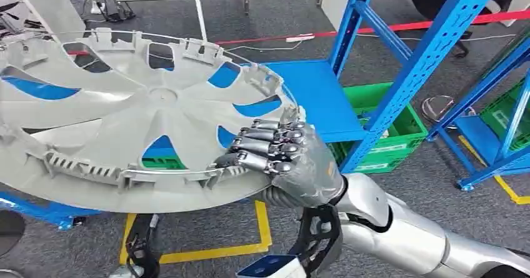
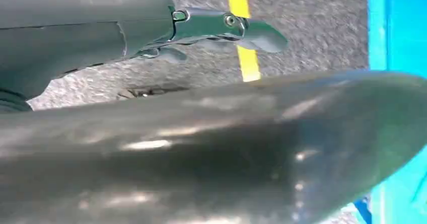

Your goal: Take the parts from the cabinet and place them on the table.

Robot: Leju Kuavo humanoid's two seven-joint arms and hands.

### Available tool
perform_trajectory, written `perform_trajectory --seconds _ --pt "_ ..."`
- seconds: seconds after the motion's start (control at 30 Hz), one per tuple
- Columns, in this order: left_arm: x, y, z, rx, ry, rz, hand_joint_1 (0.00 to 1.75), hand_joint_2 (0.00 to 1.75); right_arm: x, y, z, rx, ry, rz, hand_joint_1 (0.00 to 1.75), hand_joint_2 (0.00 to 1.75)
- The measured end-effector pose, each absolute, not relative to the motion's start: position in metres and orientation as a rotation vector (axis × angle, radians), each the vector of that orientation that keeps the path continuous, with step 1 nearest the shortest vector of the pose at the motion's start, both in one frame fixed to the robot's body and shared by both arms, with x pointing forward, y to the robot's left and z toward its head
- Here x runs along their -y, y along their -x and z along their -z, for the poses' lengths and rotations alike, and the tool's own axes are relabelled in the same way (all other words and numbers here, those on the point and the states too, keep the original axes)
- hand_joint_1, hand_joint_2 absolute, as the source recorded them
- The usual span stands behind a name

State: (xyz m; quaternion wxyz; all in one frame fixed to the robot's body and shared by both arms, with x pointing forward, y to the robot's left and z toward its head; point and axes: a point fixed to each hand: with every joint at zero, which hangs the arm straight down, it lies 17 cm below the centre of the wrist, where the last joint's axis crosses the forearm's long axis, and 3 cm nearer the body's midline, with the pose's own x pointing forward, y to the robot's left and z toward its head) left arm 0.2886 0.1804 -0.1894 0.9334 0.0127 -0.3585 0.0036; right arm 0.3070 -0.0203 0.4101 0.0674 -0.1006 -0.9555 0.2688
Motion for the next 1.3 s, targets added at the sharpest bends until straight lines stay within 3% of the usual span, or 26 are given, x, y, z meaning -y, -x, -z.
perform_trajectory --seconds 0.37,0.63,0.97,1.3 --pt "-0.189 -0.29 0.19 0.753 -0.041 0.007 0.0 0.0 0.001 -0.309 -0.369 2.662 0.171 -0.858 1.75 1.75" --pt "-0.193 -0.279 0.196 0.739 -0.04 0.009 0.0 0.0 -0.019 -0.304 -0.353 2.517 -0.085 -0.883 1.75 1.75" --pt "-0.205 -0.268 0.202 0.739 -0.048 0.034 0.0 0.0 -0.039 -0.286 -0.346 2.457 -0.296 -0.908 1.75 1.75" --pt "-0.228 -0.261 0.206 0.742 -0.084 0.044 0.0 0.0 -0.044 -0.283 -0.343 2.435 -0.333 -0.91 1.75 1.75"
